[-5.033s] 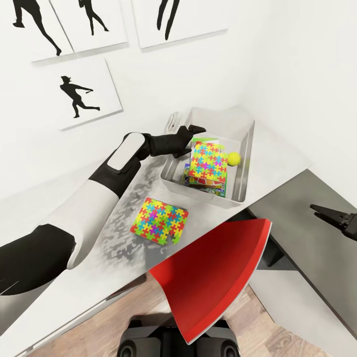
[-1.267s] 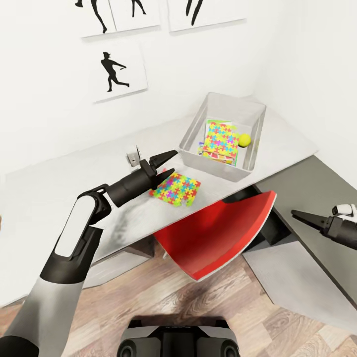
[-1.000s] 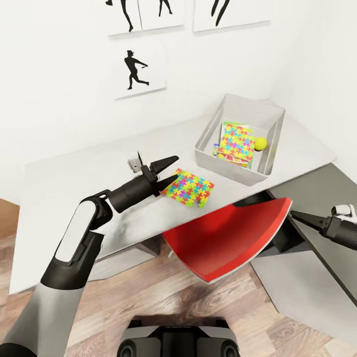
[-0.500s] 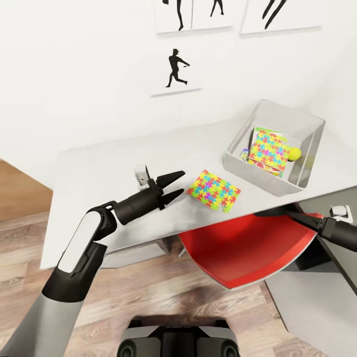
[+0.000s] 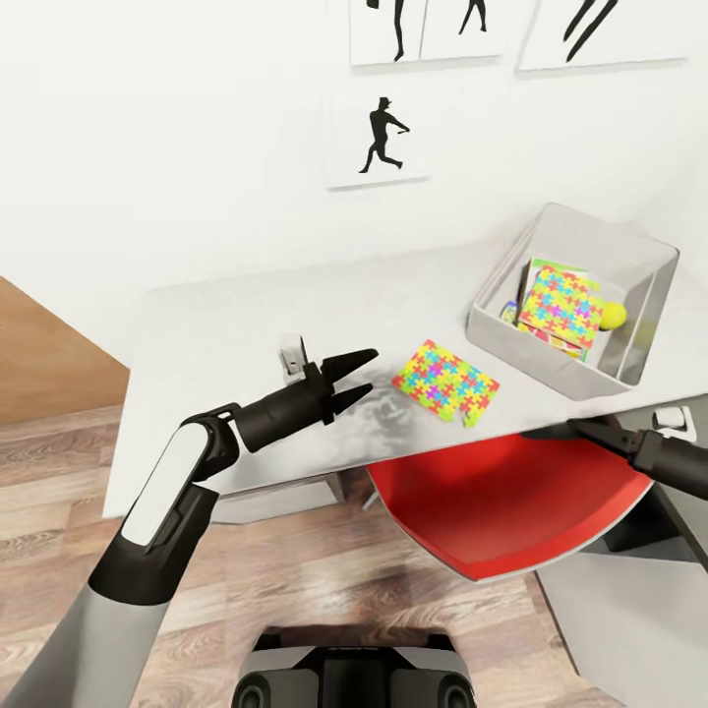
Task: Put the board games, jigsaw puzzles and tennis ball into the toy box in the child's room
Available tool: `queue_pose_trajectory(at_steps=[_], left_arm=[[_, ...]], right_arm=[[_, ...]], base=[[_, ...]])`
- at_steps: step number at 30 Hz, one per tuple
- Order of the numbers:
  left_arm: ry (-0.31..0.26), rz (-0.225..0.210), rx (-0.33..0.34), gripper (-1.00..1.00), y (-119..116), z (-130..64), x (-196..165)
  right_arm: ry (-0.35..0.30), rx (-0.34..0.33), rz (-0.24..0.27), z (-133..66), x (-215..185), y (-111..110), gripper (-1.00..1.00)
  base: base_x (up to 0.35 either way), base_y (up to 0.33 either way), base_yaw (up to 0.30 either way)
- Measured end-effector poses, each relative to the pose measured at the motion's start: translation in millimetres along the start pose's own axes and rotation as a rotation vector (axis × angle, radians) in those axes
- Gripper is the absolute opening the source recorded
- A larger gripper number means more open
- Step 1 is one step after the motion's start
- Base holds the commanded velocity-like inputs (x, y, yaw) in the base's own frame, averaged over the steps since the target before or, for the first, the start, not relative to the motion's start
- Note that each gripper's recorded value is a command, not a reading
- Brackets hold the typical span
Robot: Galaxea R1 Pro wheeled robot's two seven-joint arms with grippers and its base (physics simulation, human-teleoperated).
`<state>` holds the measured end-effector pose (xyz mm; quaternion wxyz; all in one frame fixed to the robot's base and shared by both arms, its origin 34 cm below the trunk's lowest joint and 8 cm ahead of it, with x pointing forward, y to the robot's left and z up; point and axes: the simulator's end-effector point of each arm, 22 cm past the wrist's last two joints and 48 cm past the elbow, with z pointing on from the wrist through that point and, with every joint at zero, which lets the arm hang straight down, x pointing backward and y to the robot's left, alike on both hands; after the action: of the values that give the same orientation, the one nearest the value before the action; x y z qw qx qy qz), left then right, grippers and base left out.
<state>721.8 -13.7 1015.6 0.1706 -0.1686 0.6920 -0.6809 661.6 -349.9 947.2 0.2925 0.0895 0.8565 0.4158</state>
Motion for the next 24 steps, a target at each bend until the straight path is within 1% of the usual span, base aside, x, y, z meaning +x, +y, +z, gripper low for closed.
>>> queue_pose_trajectory(at_steps=[2, 3, 4, 6, 7, 9, 10, 11, 12, 14, 15, 17, 18, 19, 20, 22, 23, 24], left_arm=[[0.001, 0.000, 0.000, 1.00, -0.1, 0.3, 0.6], [0.002, -0.001, -0.001, 1.00, 0.2, 0.6, 0.9], [0.002, -0.001, -0.001, 1.00, 0.1, 0.5, 0.9], [0.003, -0.002, -0.003, 1.00, 0.7, 0.9, 1.4], [0.003, -0.001, -0.003, 1.00, 0.6, 0.9, 1.5], [0.003, -0.002, -0.004, 1.00, 0.9, 1.1, 1.7], [0.003, -0.002, -0.003, 1.00, 0.7, 1.1, 1.8], [0.003, -0.002, -0.004, 1.00, 1.1, 1.2, 1.8], [0.003, -0.002, -0.004, 1.00, 0.9, 1.2, 1.9], [0.003, -0.002, -0.005, 1.00, 1.3, 1.4, 1.8], [0.003, -0.002, -0.005, 1.00, 1.0, 1.3, 2.0], [0.003, -0.002, -0.005, 1.00, 1.2, 1.6, 1.8], [0.003, -0.002, -0.005, 1.00, 0.9, 1.4, 1.9], [0.004, -0.002, -0.004, 1.00, 1.0, 1.5, 1.9], [0.004, -0.002, -0.004, 1.00, 0.8, 1.4, 2.0], [0.004, -0.002, -0.001, 1.00, 0.3, 1.2, 1.8], [0.004, -0.002, 0.000, 1.00, 0.0, 1.2, 1.9], [0.004, -0.002, 0.001, 1.00, -0.1, 1.1, 1.8]], right_arm=[[-0.004, 0.013, 0.000, 0.4, -2.4, -3.1, 1.00], [-0.009, 0.032, 0.003, 0.8, -5.2, -8.9, 1.00], [-0.009, 0.032, 0.004, 0.8, -5.2, -8.9, 1.00], [-0.022, 0.093, 0.024, 1.5, -11.7, -29.1, 1.00], [-0.023, 0.092, 0.025, 1.5, -11.8, -29.0, 1.00], [-0.031, 0.162, 0.052, 5.0, -16.9, -52.2, 1.00], [-0.031, 0.162, 0.053, 5.0, -17.0, -52.0, 1.00], [-0.032, 0.194, 0.068, 9.1, -18.0, -62.8, 1.00], [-0.032, 0.194, 0.069, 9.1, -18.1, -62.7, 1.00], [-0.030, 0.246, 0.102, 22.1, -17.8, -79.9, 1.00], [-0.030, 0.245, 0.103, 22.2, -17.9, -79.8, 1.00], [-0.034, 0.283, 0.140, 38.9, -16.8, -93.9, 1.00], [-0.034, 0.283, 0.141, 39.0, -16.9, -93.8, 1.00], [-0.048, 0.298, 0.157, 47.6, -17.8, -100.6, 1.00], [-0.049, 0.297, 0.158, 47.7, -18.0, -100.5, 1.00], [-0.075, 0.319, 0.191, 63.6, -17.8, -111.9, 1.00], [-0.076, 0.319, 0.192, 63.7, -17.9, -111.8, 1.00], [-0.087, 0.328, 0.205, 70.4, -17.0, -116.4, 1.00]], base=[[0.000, 0.000, 0.029], [0.000, 0.000, 0.026], [0.000, 0.000, 0.021], [0.000, 0.000, 0.016], [0.000, 0.000, 0.013], [0.000, 0.000, 0.011], [0.000, 0.000, 0.008], [0.000, 0.000, 0.008], [0.000, 0.000, 0.007], [0.000, 0.000, 0.005], [0.000, 0.000, 0.004], [0.000, 0.000, 0.003], [0.000, 0.000, 0.003], [0.000, 0.000, 0.003], [0.000, 0.000, 0.002], [0.000, 0.000, 0.002], [0.000, 0.000, 0.001], [0.000, 0.000, 0.001]])
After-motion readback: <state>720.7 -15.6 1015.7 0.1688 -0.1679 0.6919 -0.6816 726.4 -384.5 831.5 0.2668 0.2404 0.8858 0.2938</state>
